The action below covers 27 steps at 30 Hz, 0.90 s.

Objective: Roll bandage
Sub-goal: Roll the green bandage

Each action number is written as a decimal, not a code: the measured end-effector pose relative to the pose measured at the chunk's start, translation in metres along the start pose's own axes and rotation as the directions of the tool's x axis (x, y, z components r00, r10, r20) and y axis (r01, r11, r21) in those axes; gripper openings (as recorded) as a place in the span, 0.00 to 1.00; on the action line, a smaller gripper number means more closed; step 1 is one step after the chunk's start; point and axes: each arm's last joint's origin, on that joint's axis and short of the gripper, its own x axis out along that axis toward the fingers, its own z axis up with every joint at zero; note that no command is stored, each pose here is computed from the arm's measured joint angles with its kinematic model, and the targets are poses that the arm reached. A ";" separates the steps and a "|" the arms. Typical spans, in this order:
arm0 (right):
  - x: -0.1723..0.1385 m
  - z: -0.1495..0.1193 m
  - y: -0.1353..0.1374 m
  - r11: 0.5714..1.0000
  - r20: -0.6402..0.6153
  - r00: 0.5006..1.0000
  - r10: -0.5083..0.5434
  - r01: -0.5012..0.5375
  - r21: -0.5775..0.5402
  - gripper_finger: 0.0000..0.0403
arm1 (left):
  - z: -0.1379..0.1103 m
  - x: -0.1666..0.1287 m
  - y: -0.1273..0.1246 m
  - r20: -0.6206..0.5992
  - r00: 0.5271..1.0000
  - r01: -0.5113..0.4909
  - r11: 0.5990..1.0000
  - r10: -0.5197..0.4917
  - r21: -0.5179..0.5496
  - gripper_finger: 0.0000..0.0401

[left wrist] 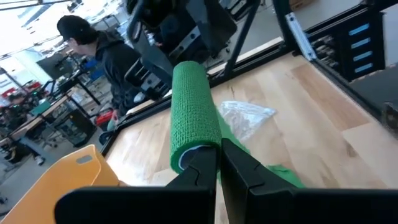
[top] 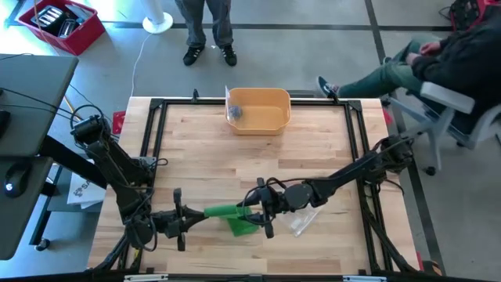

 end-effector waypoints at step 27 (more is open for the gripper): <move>0.004 0.000 0.007 0.995 -0.018 1.000 0.002 -0.004 -0.098 0.31 | 0.002 0.004 0.003 0.007 1.000 -0.017 0.994 0.017 -0.107 0.00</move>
